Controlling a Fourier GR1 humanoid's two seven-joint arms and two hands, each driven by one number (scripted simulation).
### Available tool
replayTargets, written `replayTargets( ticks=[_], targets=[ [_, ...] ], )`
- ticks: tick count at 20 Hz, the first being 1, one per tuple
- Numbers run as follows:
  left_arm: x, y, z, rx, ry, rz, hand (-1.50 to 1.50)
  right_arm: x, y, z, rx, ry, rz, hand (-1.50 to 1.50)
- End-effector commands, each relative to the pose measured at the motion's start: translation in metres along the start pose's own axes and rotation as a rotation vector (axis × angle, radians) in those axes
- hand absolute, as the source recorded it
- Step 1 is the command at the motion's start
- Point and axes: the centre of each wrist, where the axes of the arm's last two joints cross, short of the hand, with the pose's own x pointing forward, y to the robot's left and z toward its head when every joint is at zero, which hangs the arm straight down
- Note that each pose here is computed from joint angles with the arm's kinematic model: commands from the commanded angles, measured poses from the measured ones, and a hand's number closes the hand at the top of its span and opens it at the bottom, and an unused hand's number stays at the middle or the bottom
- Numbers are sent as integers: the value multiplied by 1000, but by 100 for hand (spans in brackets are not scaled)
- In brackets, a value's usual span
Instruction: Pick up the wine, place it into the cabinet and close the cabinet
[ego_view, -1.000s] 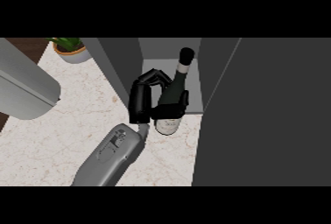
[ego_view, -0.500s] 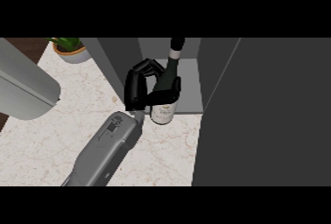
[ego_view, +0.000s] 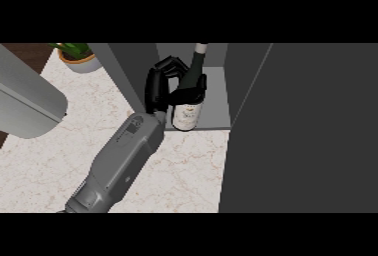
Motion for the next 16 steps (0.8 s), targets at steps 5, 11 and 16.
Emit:
replayTargets(
  ticks=[5, 11, 16],
  targets=[
    [-8, 13, -15, 6, 5, -23, 150, 21, -4, 25, 25, -52, -32, -150],
    [5, 4, -41, 46, -93, -101, 150, 13, -5, 5, 37, -40, -43, -150],
    [17, -10, -50, 93, -114, -130, 150, 6, -3, -4, 30, -62, -43, -150]
  ],
)
